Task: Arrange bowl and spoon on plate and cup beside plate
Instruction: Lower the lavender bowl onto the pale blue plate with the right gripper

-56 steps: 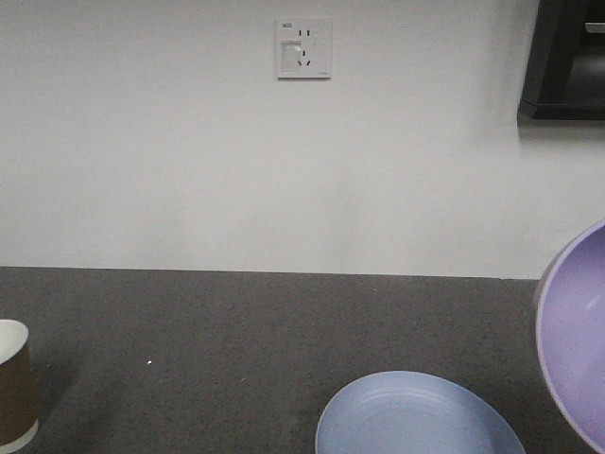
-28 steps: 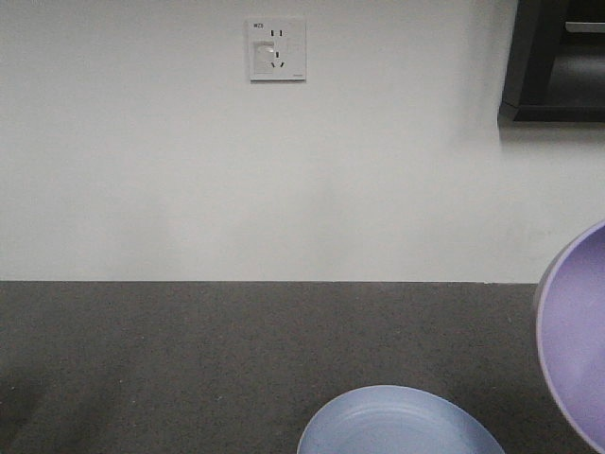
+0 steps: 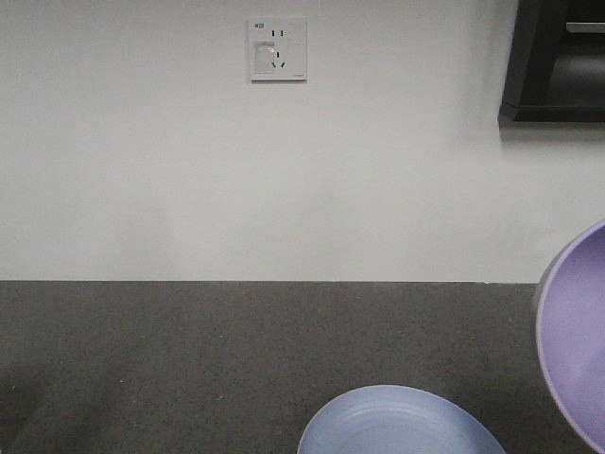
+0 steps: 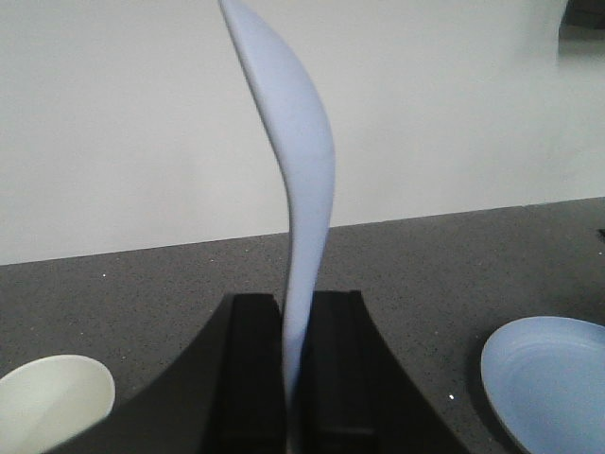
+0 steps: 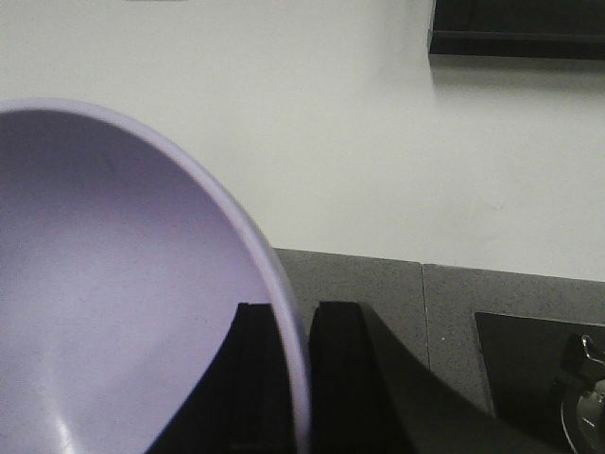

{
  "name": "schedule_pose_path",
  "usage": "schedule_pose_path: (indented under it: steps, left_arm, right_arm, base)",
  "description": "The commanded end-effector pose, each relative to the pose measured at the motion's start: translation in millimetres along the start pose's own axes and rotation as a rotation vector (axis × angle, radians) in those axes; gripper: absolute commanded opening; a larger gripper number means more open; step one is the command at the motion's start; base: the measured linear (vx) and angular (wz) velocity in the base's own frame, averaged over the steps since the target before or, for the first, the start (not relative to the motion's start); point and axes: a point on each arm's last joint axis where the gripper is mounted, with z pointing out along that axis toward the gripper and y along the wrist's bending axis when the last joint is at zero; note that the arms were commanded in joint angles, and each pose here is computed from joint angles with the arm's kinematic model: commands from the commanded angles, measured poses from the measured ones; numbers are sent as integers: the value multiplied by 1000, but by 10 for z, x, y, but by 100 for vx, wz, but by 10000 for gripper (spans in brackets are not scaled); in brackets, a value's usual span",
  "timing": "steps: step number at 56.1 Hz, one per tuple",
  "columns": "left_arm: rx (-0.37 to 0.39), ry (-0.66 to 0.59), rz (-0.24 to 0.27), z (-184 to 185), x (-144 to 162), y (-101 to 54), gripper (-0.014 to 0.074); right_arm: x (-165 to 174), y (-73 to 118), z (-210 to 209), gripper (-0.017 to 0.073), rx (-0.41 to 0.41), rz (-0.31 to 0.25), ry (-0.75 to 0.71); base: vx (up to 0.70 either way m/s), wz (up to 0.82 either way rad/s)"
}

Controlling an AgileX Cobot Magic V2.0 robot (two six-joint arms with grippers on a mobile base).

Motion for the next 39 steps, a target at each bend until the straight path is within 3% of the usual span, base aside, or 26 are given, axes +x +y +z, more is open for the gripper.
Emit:
schedule_pose_path:
  steps: [1,18,28,39]
  left_arm:
    - [7,-97,-14,-9,-135,-10,-6]
    - [7,-98,-15,-10,-136,-10,-6]
    - [5,-113,-19,-11,-150,-8,-6]
    - [6,-112,-24,-11,-149,-9,-6]
  right_arm:
    - [-155,-14,-24,-8,17,5,-110]
    - [-174,-18,-26,-8,21,9,-131]
    - [-185,-13,14,-8,5,46,-134]
    - [5,-6,445,-8,-71,97,122]
  base:
    - [0,0]
    - [0,0]
    - [0,0]
    - [0,0]
